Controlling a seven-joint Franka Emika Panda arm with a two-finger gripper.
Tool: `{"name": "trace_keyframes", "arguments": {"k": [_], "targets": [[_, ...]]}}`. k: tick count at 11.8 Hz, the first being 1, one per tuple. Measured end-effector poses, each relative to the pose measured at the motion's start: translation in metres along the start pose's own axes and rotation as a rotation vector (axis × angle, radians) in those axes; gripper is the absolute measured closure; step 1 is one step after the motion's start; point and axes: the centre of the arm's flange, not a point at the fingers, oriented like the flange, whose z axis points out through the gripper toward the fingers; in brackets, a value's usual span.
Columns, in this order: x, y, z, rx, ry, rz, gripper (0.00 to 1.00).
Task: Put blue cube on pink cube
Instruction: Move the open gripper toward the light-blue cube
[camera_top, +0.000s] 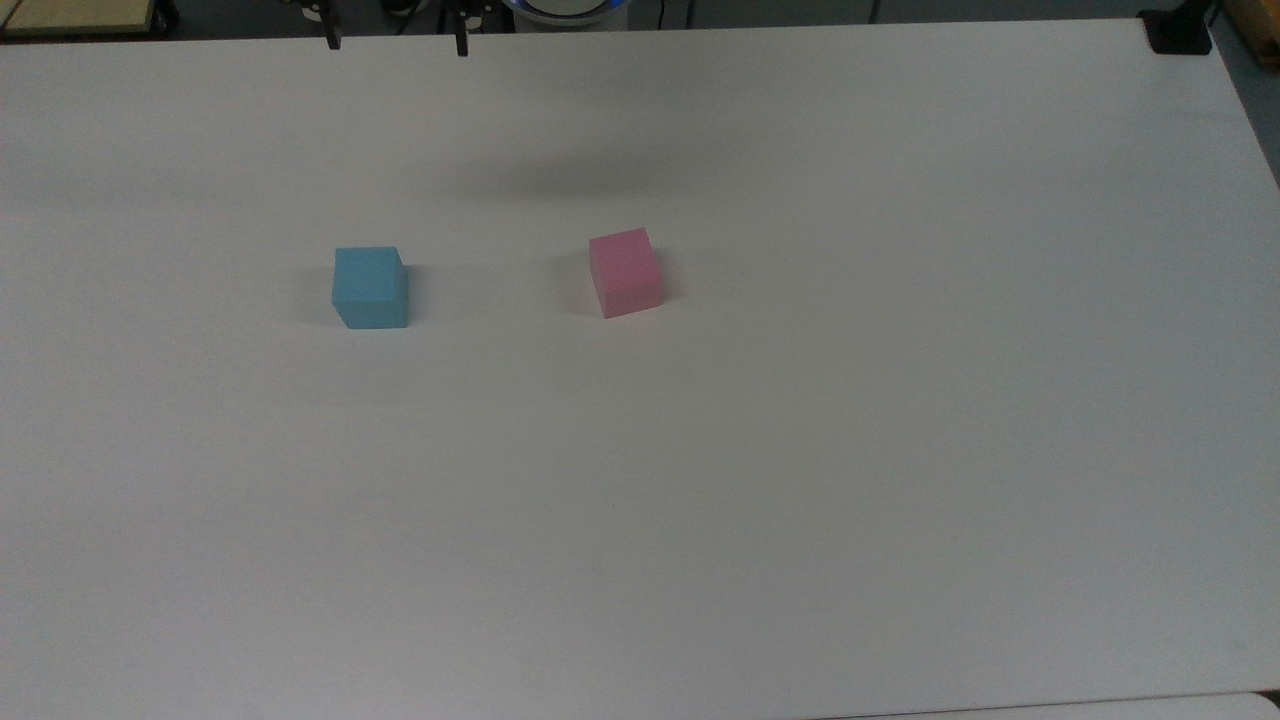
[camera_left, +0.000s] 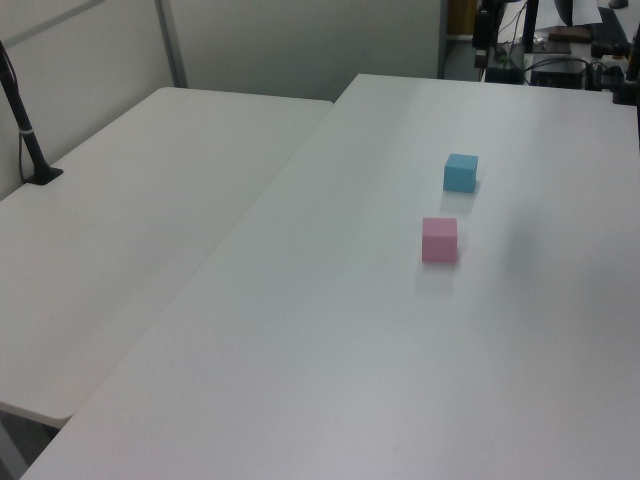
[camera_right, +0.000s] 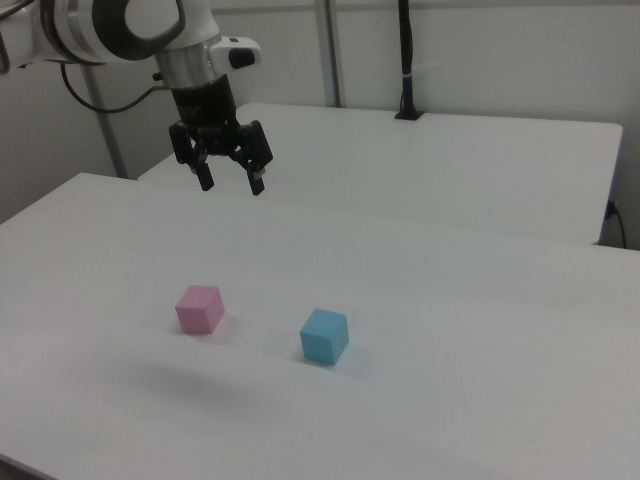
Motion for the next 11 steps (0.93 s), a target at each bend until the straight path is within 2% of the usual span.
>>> {"name": "trace_keyframes", "arguments": {"k": [2, 5, 9, 11], "targets": [[0.001, -0.004, 0.000, 0.000, 0.000, -0.007, 0.00], [0.002, -0.011, -0.001, -0.056, -0.006, -0.034, 0.00], [0.003, -0.017, -0.001, -0.061, -0.007, -0.046, 0.00], [0.000, -0.017, 0.002, -0.058, -0.038, -0.045, 0.00]]}}
